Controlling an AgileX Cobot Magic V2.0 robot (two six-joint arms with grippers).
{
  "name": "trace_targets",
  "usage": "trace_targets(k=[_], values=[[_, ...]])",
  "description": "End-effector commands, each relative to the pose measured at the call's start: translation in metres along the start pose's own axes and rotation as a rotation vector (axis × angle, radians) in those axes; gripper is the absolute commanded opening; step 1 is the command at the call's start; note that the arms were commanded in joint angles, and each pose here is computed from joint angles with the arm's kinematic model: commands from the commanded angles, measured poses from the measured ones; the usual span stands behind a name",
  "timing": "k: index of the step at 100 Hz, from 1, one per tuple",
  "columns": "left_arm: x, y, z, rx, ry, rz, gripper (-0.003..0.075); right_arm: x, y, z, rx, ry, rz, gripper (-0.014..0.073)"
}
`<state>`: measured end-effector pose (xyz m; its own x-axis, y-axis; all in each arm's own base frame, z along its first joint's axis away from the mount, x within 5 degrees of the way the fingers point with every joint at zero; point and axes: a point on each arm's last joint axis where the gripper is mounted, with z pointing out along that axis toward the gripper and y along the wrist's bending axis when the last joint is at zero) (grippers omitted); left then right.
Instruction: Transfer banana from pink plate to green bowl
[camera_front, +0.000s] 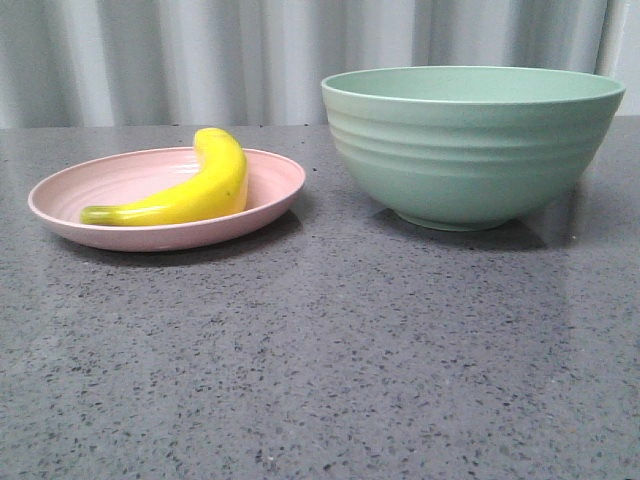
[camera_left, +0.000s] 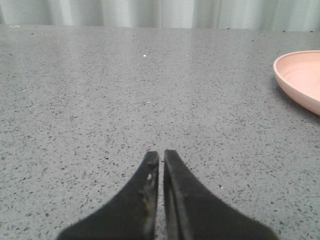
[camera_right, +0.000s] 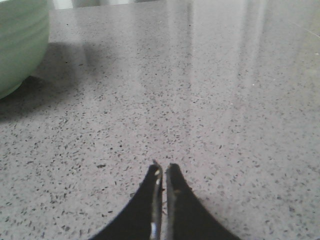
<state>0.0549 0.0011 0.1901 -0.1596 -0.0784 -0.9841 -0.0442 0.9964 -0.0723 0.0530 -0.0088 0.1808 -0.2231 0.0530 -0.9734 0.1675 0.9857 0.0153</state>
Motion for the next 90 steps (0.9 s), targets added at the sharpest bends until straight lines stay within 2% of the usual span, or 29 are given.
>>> trace_targets(k=[1, 15, 22, 32, 39, 67, 90], values=[[0.0, 0.0, 0.0, 0.002, -0.09, -0.011, -0.0019, 0.003, -0.001, 0.001, 0.007, -0.041, -0.02, -0.008], [-0.005, 0.0, -0.001, 0.007, -0.144, -0.04, -0.0019, -0.001, 0.0, 0.001, 0.006, -0.094, -0.021, -0.0079], [-0.012, 0.0, -0.002, 0.013, -0.223, -0.09, -0.0019, -0.01, 0.0, 0.0, 0.004, -0.186, -0.021, -0.0079], [-0.019, 0.001, -0.004, 0.01, -0.303, -0.095, -0.0019, -0.024, 0.0, -0.004, 0.001, -0.354, -0.021, -0.008], [-0.022, 0.001, -0.005, 0.009, -0.328, -0.095, -0.0019, -0.029, 0.0, -0.006, 0.0, -0.405, -0.022, -0.0079], [-0.032, 0.0, -0.009, 0.013, -0.338, -0.081, -0.0019, -0.033, 0.001, -0.008, -0.001, -0.378, -0.021, -0.0079], [-0.065, -0.004, -0.018, 0.007, -0.321, 0.009, -0.0019, -0.056, 0.002, -0.01, -0.022, -0.244, 0.016, -0.0079]])
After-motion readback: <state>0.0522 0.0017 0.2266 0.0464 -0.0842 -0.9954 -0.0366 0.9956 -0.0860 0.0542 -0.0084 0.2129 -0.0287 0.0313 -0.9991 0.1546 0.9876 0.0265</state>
